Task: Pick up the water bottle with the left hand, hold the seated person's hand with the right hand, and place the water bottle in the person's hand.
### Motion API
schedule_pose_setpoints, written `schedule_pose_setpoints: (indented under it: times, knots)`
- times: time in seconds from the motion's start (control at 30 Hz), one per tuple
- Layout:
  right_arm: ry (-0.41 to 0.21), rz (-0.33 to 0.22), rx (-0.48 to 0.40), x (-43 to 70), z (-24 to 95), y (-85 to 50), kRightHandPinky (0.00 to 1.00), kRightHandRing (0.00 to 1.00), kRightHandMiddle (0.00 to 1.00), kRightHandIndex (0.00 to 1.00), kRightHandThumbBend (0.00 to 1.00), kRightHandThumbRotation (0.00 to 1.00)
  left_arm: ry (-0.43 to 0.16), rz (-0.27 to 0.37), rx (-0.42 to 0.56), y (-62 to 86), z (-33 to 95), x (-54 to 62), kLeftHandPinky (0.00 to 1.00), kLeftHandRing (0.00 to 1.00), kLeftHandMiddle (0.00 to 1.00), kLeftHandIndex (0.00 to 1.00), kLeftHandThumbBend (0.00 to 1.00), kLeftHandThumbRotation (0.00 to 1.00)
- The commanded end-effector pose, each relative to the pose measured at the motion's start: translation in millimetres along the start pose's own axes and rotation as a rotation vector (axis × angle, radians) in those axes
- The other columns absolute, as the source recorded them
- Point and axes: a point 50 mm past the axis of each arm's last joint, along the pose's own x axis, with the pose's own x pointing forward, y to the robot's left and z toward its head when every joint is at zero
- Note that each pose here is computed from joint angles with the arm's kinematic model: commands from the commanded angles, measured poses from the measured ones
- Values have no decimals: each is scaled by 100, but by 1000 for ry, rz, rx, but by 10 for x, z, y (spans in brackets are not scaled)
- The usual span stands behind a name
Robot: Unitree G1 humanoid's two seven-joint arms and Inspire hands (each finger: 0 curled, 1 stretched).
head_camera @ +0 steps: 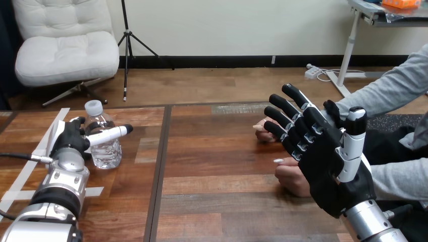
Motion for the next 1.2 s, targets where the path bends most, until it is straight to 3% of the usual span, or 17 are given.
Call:
schedule_pose_setpoints:
  times: [0.0,0.3,0.53,0.73,1.17]
  knots:
    - [-80,36,-37,83,192,45,92,92,92,95,99,100,-63,14,-6,49,220,4,74,89,95,98,94,28]
    - [-80,37,-40,82,197,52,92,92,92,95,100,100,-65,10,11,67,246,6,81,92,95,94,90,19]
    - [-84,39,-36,85,201,57,92,92,92,95,99,100,-52,23,-57,70,256,6,82,90,91,90,89,7]
    - [-85,38,-37,85,204,57,92,92,92,95,99,100,-45,54,-46,68,282,1,70,81,83,84,89,1]
    - [-87,40,-37,87,200,52,92,92,92,96,100,100,-50,111,13,71,306,-6,50,59,63,61,83,0]
